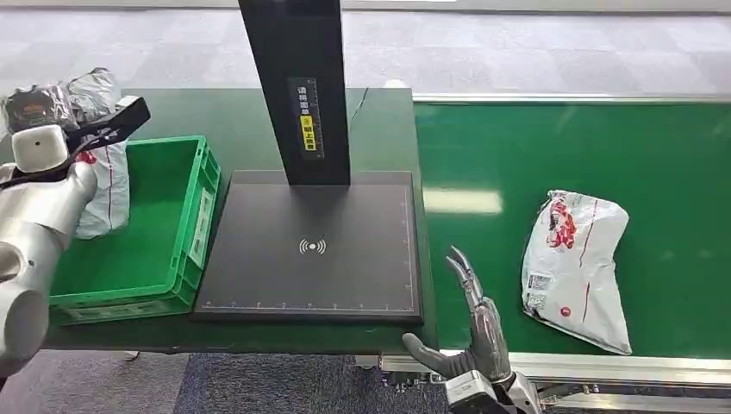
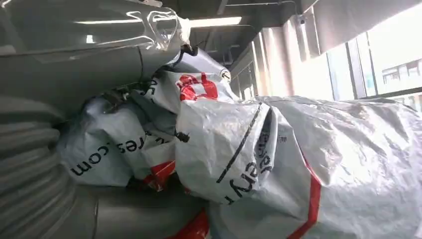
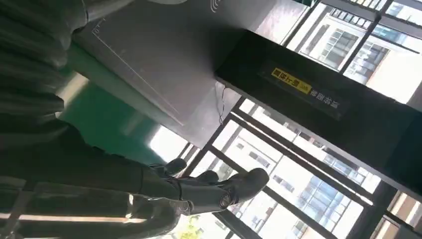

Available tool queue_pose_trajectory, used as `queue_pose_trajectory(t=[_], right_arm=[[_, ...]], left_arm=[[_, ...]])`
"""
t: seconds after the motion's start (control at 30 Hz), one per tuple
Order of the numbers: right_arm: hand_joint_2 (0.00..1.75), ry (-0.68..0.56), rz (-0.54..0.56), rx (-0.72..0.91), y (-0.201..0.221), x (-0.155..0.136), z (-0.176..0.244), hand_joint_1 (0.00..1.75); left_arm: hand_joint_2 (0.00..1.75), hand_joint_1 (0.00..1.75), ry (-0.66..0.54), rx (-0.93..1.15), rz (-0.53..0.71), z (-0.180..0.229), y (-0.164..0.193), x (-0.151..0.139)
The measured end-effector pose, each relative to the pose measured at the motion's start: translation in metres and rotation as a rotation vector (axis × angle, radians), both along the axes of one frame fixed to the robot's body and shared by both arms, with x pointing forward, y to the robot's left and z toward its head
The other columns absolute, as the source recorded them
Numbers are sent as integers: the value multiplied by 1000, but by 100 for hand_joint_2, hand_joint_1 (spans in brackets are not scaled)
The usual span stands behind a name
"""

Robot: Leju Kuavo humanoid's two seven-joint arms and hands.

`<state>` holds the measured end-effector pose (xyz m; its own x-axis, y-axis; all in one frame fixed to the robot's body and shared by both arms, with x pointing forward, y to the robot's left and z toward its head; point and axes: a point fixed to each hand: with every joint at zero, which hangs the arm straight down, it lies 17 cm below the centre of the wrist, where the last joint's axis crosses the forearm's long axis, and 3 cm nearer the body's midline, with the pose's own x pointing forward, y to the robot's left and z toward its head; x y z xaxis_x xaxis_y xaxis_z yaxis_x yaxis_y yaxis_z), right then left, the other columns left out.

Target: Moved the parcel from conveyor to table for the left to box.

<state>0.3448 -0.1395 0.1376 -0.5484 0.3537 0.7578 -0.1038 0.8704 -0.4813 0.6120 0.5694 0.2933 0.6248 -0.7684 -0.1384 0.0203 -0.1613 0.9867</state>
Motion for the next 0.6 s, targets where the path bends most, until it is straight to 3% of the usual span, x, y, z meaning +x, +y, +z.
queue_pose_trajectory(t=[0.07,0.1,0.4,0.6], right_arm=[[175,2,4,-3,1,0,0,0],[175,2,5,-3,2,0,0,0],[175,2,-6,-7,-1,2,0,0],[175,1,-26,-10,-7,4,0,0]], left_arm=[[175,0,-25,6,-13,3,1,1],[0,0,-41,7,-29,4,0,2],[0,0,-231,-53,-148,18,-13,9],[0,0,-362,-100,-295,36,-38,17]])
